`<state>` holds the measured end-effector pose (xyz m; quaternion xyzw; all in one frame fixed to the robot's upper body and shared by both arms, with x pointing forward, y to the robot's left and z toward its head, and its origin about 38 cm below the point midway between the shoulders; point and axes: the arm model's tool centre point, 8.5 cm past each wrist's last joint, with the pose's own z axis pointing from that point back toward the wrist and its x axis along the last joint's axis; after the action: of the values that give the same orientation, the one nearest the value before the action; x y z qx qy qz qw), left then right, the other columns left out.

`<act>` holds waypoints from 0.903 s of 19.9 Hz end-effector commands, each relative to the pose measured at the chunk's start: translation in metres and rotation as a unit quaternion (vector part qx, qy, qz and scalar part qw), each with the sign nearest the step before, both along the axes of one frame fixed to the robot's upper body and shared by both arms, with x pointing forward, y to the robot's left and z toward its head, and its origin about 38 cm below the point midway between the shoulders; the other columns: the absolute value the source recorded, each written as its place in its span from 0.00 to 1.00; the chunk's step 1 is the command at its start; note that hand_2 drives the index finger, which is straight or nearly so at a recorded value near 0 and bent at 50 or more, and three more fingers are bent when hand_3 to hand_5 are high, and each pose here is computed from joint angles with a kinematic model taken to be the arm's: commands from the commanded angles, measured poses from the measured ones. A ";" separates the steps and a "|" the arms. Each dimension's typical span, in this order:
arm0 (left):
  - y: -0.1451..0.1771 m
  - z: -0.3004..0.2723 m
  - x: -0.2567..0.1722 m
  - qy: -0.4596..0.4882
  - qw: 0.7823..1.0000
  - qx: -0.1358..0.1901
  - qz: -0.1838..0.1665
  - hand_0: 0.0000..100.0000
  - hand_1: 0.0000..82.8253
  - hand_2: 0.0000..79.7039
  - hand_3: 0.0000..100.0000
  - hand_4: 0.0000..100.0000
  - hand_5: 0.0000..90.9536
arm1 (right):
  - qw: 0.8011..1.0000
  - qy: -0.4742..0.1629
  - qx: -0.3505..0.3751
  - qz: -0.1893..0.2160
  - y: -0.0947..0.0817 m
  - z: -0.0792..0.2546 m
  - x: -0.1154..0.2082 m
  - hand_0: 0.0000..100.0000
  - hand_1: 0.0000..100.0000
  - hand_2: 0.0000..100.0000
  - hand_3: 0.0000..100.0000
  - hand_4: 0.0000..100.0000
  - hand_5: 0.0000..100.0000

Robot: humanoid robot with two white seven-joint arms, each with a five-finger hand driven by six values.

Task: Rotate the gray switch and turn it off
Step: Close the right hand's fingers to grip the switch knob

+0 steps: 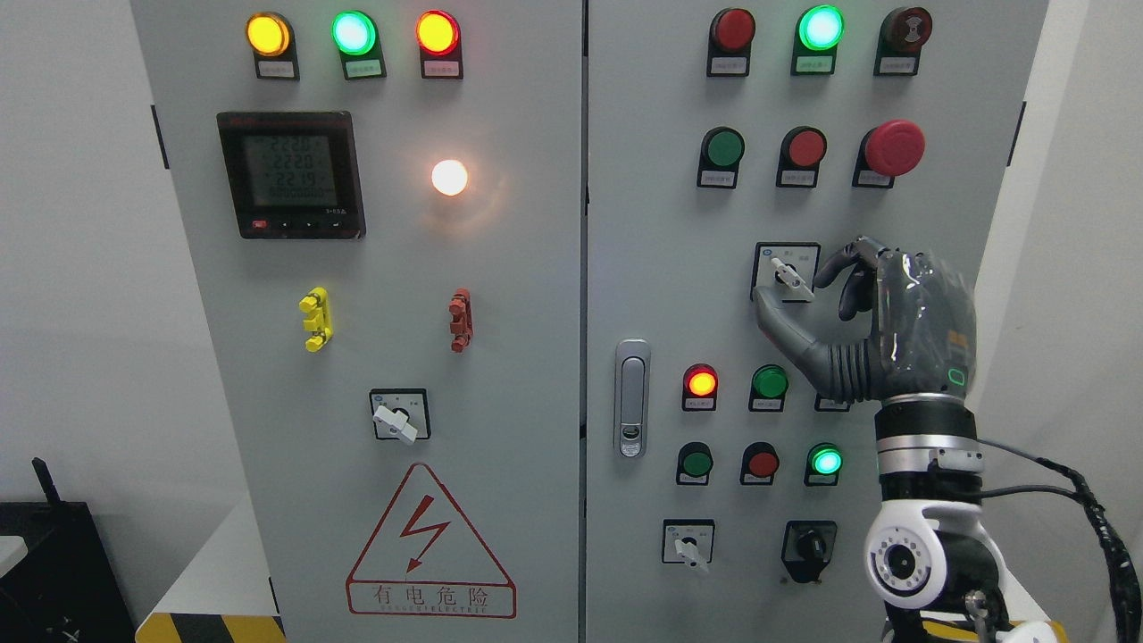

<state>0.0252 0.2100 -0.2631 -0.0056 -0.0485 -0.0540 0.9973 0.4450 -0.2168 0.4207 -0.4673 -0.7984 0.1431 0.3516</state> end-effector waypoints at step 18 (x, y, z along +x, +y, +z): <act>0.000 0.000 0.000 0.000 1.000 0.000 0.016 0.12 0.47 0.00 0.00 0.00 0.00 | 1.000 -0.002 -0.006 -0.001 0.004 0.004 0.002 0.14 0.40 0.64 0.93 0.89 1.00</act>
<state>0.0252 0.2099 -0.2631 -0.0056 -0.0486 -0.0540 0.9973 0.4459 -0.2138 0.4248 -0.4692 -0.7991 0.1453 0.3465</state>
